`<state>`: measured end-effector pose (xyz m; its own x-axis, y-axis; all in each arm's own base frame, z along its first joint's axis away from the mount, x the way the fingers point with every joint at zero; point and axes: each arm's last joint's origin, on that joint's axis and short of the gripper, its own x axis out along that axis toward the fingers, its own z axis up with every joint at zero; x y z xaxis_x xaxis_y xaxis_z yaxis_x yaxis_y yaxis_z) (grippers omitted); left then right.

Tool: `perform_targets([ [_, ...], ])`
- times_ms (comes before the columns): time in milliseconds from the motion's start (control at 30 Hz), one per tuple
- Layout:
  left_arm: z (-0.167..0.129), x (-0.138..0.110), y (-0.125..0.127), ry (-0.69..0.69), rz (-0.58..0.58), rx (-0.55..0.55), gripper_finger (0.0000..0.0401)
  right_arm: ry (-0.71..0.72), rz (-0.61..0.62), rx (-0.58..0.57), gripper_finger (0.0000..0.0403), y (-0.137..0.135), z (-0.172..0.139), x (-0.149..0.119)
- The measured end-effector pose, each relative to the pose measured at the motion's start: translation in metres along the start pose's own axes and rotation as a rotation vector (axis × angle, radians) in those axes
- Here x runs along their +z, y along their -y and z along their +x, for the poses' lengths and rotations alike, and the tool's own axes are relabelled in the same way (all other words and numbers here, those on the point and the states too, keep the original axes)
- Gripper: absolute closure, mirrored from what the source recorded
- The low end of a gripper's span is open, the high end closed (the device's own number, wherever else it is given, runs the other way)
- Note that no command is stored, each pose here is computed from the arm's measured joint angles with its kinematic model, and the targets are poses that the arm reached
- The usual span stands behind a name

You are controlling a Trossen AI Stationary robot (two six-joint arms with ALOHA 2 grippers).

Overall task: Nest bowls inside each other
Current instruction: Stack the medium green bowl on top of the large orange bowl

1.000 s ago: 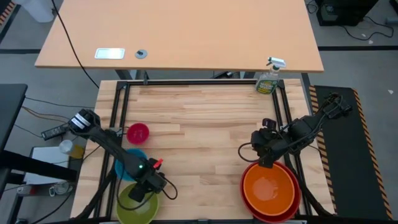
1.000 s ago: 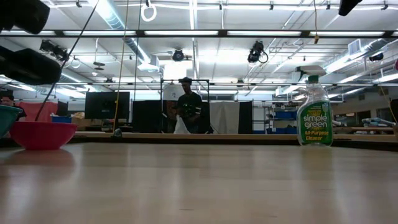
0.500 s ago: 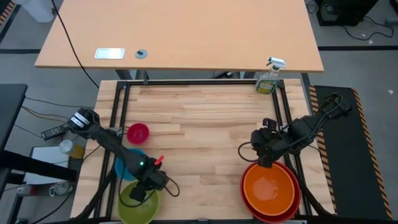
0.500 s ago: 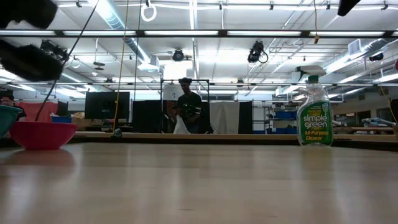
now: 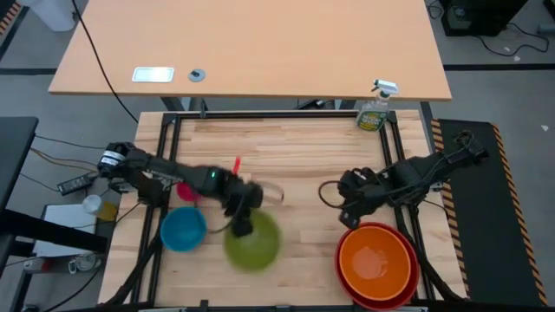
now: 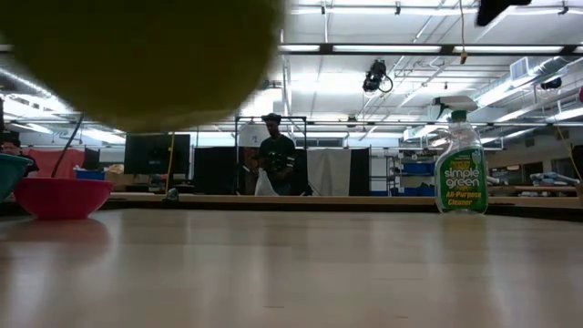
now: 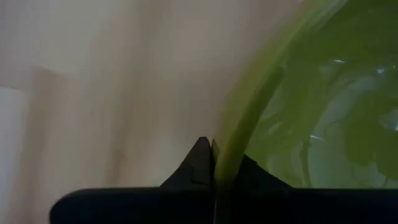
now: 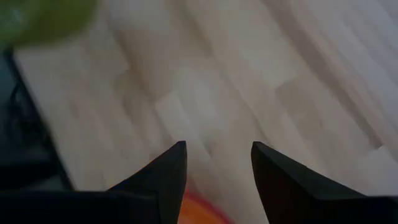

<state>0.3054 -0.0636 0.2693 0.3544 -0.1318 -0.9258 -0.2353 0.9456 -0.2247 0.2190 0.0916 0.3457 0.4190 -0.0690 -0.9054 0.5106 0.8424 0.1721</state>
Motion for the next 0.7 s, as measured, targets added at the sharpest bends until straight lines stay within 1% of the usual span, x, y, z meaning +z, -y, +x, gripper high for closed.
perform_targets([
  [67,-0.001,0.012,-0.015,0.076,-0.129,0.048,0.0392,0.024,0.041,-0.027,0.0219,-0.004,0.009,0.005],
  [133,0.000,0.019,-0.029,0.130,-0.253,0.094,0.0392,0.037,0.062,-0.059,0.0221,-0.008,0.019,0.010],
  [233,0.003,0.029,-0.046,0.228,-0.437,0.103,0.0392,0.059,0.076,-0.091,0.0222,-0.013,0.033,0.016],
  [300,0.002,0.035,-0.055,0.269,-0.521,0.088,0.0392,0.080,0.087,-0.114,0.0223,-0.015,0.039,0.019],
  [367,0.000,0.041,-0.061,0.316,-0.569,0.074,0.0392,0.122,0.110,-0.145,0.0223,-0.015,0.042,0.021],
  [467,-0.002,0.046,-0.066,0.360,-0.606,0.069,0.0392,0.192,0.166,-0.180,0.0222,-0.014,0.042,0.024],
  [600,-0.002,0.046,-0.069,0.406,-0.657,0.135,0.0392,0.246,0.243,-0.194,0.0223,-0.010,0.040,0.028],
  [700,-0.003,0.047,-0.071,0.447,-0.702,0.168,0.0392,0.276,0.287,-0.176,0.0223,-0.009,0.041,0.033],
])
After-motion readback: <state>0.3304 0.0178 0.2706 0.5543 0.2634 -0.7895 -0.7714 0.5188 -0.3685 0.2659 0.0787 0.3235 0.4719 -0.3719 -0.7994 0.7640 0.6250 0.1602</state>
